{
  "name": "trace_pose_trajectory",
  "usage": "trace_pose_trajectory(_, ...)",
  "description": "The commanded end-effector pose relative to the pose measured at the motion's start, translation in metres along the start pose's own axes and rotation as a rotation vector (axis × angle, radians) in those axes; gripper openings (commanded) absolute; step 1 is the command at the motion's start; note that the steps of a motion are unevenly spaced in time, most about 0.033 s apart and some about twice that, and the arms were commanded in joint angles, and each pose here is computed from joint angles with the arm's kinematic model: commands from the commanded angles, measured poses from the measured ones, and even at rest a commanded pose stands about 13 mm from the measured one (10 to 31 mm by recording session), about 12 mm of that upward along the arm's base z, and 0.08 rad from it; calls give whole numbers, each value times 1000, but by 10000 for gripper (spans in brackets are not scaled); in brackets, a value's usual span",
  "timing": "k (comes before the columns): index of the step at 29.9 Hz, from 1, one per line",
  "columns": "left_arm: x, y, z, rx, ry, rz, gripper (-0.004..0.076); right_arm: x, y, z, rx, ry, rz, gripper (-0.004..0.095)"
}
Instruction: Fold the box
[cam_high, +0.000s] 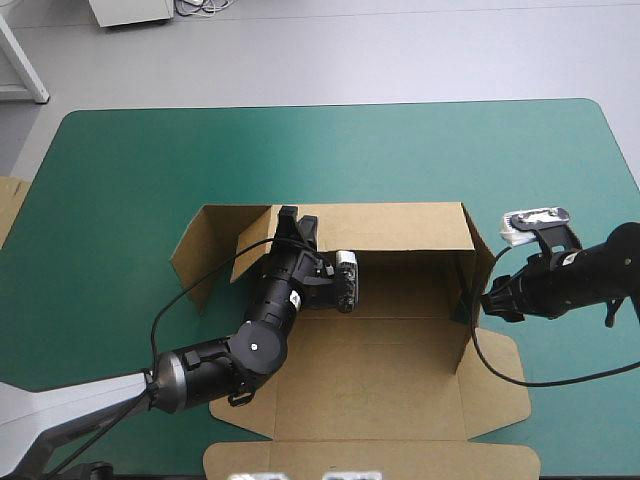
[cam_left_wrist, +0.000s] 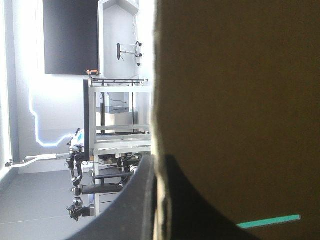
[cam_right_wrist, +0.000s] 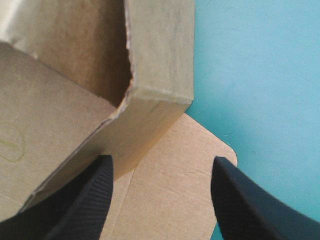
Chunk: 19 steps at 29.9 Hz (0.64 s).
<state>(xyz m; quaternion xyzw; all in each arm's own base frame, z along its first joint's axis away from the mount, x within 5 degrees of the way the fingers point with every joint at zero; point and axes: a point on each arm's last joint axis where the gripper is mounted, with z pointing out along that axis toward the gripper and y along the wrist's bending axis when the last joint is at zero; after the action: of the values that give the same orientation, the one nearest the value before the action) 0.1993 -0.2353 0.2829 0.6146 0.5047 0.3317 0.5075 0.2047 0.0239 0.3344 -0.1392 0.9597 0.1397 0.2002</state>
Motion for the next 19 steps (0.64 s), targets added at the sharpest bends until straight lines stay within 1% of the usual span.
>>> trace_pose_trajectory(1, 2, 14, -7, -43, 2, -64, -10, -1, 8, -1, -6, -63, -81, 617)
trace_pose_trajectory(9, 2, 14, -7, -43, 2, -82, -10, -10, 16, 5, 29, -157, -229, 617)
trace_pose_trajectory(15, 2, 14, -7, -45, 0, -76, -10, -13, 18, 5, 38, -183, -247, 617)
trace_pose_trajectory(19, 1, 8, -6, -28, -29, -26, -10, -14, 20, 5, 19, -194, -257, 617)
